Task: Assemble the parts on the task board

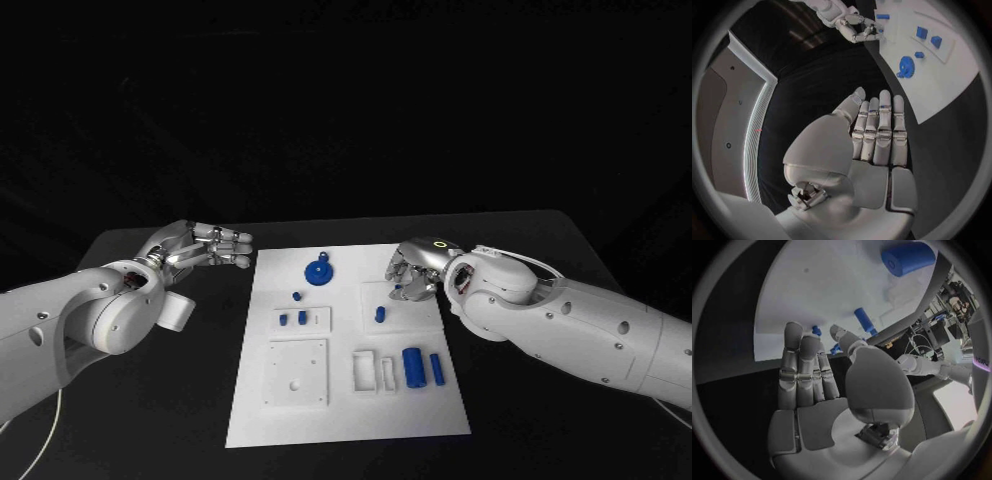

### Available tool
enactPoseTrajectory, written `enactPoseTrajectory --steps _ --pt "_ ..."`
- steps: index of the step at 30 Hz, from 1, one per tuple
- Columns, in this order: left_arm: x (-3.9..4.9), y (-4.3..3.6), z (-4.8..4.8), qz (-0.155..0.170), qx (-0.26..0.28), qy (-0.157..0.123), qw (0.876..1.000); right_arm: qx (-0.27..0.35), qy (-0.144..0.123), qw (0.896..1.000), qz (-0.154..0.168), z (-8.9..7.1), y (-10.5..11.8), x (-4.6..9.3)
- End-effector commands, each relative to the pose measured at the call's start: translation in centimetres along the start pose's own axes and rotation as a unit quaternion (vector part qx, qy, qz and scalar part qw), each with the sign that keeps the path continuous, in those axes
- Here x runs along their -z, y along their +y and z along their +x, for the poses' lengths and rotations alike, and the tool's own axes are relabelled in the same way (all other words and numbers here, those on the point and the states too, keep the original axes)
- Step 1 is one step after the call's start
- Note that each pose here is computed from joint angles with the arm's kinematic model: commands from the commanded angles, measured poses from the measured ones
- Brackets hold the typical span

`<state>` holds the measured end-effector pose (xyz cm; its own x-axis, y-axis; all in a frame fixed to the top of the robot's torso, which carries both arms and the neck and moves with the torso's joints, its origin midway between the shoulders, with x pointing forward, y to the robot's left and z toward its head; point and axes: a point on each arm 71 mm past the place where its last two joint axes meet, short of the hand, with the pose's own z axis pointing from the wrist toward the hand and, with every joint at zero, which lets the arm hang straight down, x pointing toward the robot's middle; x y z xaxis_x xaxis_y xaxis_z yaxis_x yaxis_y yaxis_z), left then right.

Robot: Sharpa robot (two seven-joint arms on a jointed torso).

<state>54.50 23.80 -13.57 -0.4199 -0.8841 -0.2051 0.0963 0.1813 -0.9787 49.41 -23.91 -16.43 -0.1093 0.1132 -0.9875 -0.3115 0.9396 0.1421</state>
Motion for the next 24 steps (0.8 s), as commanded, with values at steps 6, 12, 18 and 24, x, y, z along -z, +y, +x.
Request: enactPoseTrajectory --steps 6,12,18,24 --pt "0.10 -0.27 -0.13 0.019 0.015 -0.007 1.000 0.030 0.006 0.999 0.014 0.35 -0.39 0.24" --pt "0.15 -0.24 -0.28 0.018 0.016 -0.009 1.000 0.034 0.009 0.999 0.015 0.46 -0.44 0.35" --pt "0.16 -0.21 -0.33 0.018 0.016 -0.010 1.000 0.035 0.011 0.999 0.012 0.61 -0.23 0.36" --pt "0.17 -0.17 -0.43 0.016 0.016 -0.012 1.000 0.031 0.013 0.999 0.002 0.86 0.17 0.26"
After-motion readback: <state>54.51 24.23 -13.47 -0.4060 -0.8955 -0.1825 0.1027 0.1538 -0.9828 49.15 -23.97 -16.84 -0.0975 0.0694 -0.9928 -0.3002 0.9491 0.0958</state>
